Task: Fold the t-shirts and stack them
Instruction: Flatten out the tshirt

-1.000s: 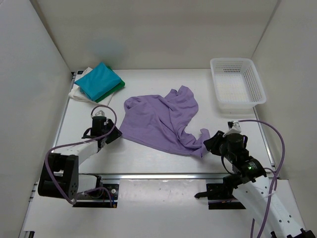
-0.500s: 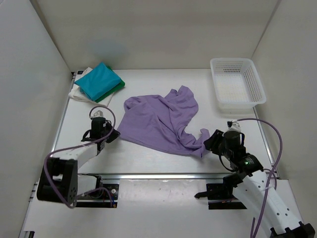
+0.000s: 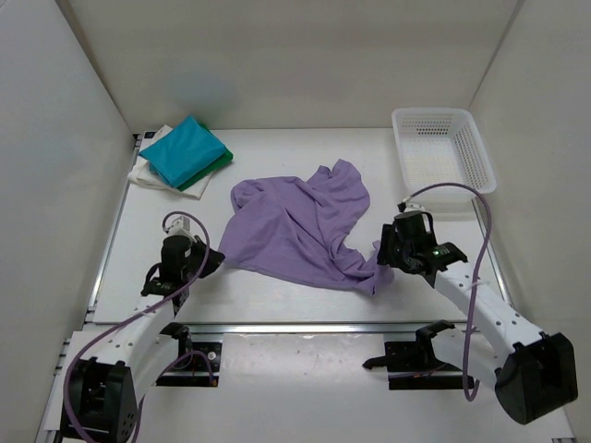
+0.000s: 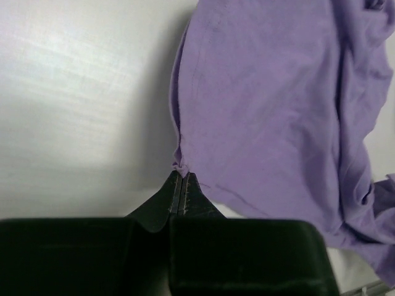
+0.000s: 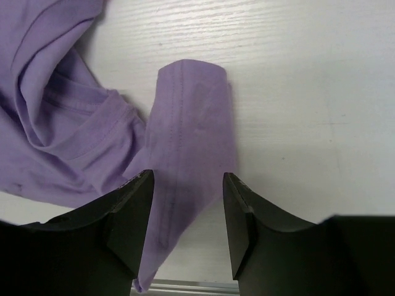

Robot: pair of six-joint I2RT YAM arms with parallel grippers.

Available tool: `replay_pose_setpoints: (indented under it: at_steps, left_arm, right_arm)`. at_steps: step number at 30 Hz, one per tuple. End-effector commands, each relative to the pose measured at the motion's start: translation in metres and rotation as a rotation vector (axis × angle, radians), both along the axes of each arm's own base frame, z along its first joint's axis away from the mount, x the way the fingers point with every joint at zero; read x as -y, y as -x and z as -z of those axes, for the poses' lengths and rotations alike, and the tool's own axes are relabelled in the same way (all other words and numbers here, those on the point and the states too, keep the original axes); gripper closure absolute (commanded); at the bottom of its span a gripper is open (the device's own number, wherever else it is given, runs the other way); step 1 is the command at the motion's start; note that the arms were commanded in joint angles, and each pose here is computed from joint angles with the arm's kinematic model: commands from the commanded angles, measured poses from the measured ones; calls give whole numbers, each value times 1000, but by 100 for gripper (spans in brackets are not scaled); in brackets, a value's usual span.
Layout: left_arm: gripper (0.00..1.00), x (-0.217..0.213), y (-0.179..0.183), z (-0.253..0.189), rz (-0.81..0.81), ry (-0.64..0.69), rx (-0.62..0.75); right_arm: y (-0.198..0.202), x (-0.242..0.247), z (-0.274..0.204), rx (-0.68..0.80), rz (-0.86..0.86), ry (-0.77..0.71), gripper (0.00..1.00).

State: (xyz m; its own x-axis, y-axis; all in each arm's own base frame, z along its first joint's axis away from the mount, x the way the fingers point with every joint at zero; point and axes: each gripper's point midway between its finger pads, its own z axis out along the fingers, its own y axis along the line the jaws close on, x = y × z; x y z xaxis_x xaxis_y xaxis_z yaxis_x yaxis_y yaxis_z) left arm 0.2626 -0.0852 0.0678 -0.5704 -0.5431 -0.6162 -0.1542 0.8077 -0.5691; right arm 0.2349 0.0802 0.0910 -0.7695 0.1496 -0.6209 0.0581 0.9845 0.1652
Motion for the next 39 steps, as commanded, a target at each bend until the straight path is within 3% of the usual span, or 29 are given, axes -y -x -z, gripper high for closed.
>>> replay_pose_setpoints:
  at_steps: [1,9,21,27,31,36,39]
  left_arm:
    - [100,6,15,9,42,17,-18]
    - [100,16,30,17,94,43,-26]
    - [100,23,42,17,152,59,-8]
    - [100,22,39,12,165,52,16]
    - [100,25,38,8,173,62,18]
    - [100,26,36,3,176,67,29]
    - [100,22,36,4,164,60,24]
  right_arm:
    - [-16,-12,-14,38,-78,58,54]
    - [-46,-6,-10,-17,-66,153,51]
    - [-80,-23,15,-139,-158,202,52]
    - [-79,-17,25,-183,-140,172,51]
    - [-74,-18,28,-195,-146,161,55]
    - [-73,-20,36,-223,-160,107,69]
    - [-73,-19,36,-234,-162,121,71]
